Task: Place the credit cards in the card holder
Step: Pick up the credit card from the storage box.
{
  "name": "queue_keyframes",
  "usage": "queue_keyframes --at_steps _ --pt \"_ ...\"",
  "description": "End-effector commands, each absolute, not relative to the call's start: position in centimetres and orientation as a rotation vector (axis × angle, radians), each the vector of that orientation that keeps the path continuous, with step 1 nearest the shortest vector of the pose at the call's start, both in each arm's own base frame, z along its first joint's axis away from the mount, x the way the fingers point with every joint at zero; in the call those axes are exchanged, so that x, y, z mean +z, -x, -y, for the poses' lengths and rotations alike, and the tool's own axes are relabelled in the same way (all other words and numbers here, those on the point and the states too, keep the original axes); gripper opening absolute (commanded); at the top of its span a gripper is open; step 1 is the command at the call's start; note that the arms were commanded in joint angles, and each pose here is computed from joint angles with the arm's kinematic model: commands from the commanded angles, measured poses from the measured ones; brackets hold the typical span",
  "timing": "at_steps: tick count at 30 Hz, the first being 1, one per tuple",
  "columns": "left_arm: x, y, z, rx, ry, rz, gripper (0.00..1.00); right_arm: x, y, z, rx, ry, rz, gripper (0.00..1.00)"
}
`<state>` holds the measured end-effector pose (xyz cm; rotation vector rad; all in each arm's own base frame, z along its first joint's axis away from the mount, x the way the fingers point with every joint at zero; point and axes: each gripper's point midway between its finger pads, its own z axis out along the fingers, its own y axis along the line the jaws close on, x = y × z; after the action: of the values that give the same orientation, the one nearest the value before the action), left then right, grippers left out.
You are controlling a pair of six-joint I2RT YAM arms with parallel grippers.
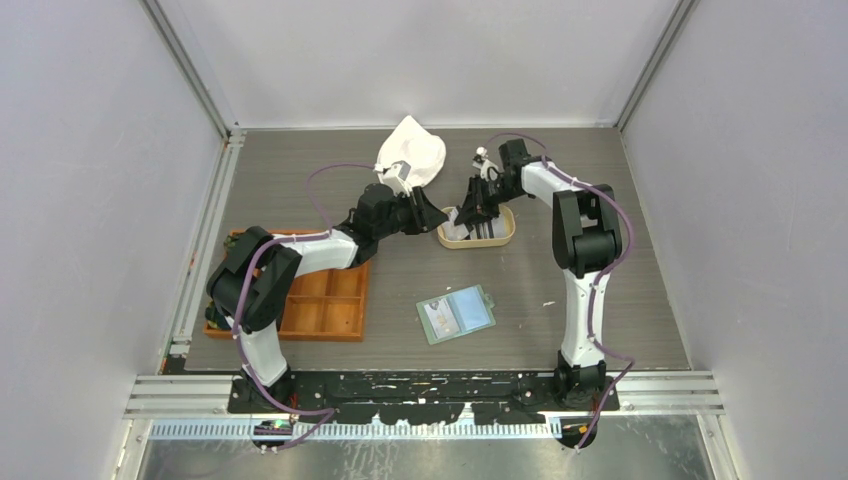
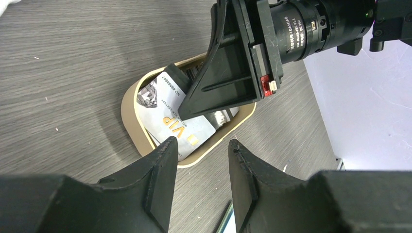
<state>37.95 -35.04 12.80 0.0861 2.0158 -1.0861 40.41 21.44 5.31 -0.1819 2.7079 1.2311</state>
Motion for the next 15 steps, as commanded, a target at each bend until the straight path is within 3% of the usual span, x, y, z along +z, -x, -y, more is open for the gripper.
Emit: queue_keyframes --at_steps 1,15 --pt "16.7 -38.1 35.4 -1.121 -0.133 -1.888 0.44 9.4 -41.1 -21.4 1.278 0.208 -2.603 0.22" --pt "16.7 -38.0 35.4 -1.120 -0.134 -1.886 0.44 9.5 -41.6 -19.8 1.301 0.135 -2.598 0.22"
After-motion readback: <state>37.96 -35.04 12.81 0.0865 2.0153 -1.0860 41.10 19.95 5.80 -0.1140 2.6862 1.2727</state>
